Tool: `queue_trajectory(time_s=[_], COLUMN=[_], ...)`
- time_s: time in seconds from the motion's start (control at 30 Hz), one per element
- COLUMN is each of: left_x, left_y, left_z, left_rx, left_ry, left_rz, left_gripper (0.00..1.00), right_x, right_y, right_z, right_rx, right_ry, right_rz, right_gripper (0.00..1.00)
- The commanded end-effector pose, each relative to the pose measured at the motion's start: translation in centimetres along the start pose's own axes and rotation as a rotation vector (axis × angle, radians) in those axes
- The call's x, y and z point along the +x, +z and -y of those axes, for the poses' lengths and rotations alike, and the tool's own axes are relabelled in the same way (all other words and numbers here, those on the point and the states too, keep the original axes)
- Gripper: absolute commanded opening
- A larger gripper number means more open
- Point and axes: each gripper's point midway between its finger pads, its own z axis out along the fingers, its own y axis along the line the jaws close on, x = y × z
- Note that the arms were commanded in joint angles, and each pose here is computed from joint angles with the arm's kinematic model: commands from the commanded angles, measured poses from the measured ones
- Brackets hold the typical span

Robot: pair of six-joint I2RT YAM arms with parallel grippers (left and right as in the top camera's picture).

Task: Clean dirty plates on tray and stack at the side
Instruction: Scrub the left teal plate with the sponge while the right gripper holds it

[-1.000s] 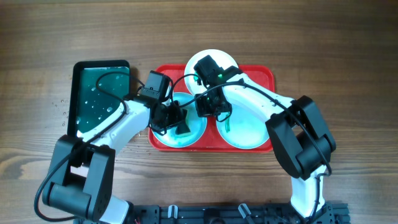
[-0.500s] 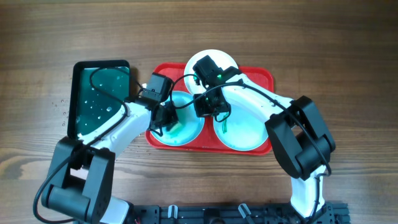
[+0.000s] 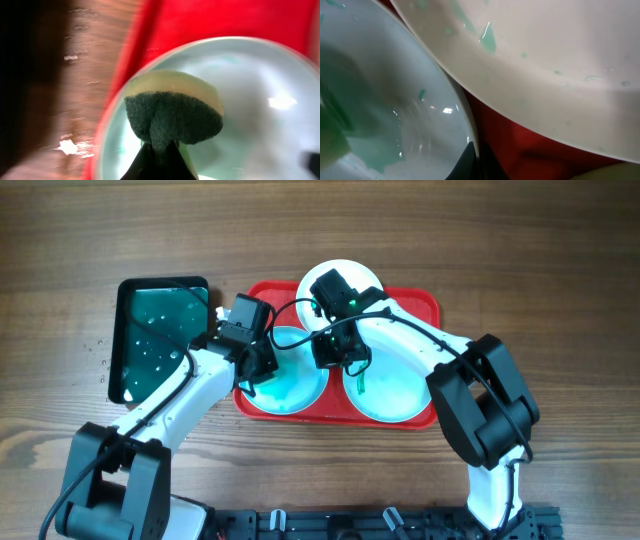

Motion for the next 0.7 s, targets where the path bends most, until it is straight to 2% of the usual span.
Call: queue_trajectory(time_s=[0.0, 0.23, 0.53, 0.67], left_x=[0.7, 0.9, -2.1, -2.7], left_y=[-0.2, 3.5, 3.3, 1.6], left_z=[4.0, 3.3, -5.2, -6.5], left_rx=[0.219, 0.173, -0.236, -0.306], left_ry=[-0.004, -0.046, -0.064, -0.061], left_rz=[-0.077, -0.111, 0.067, 0.111], left_gripper=[0.04, 0.04, 0.04, 0.04], right_x=[0.4, 0.5, 0.5, 0.5], right_y=[0.6, 0.6, 0.6, 0.6], right_z=[0.5, 0.5, 0.6, 0.7], right_rx=[0.019, 0.019, 0.021, 0.027], right_ry=[0.019, 0.019, 0.019, 0.019], right_rz=[-0.016, -0.017, -0.019, -0.017], right_gripper=[0.04, 0.04, 0.04, 0.04])
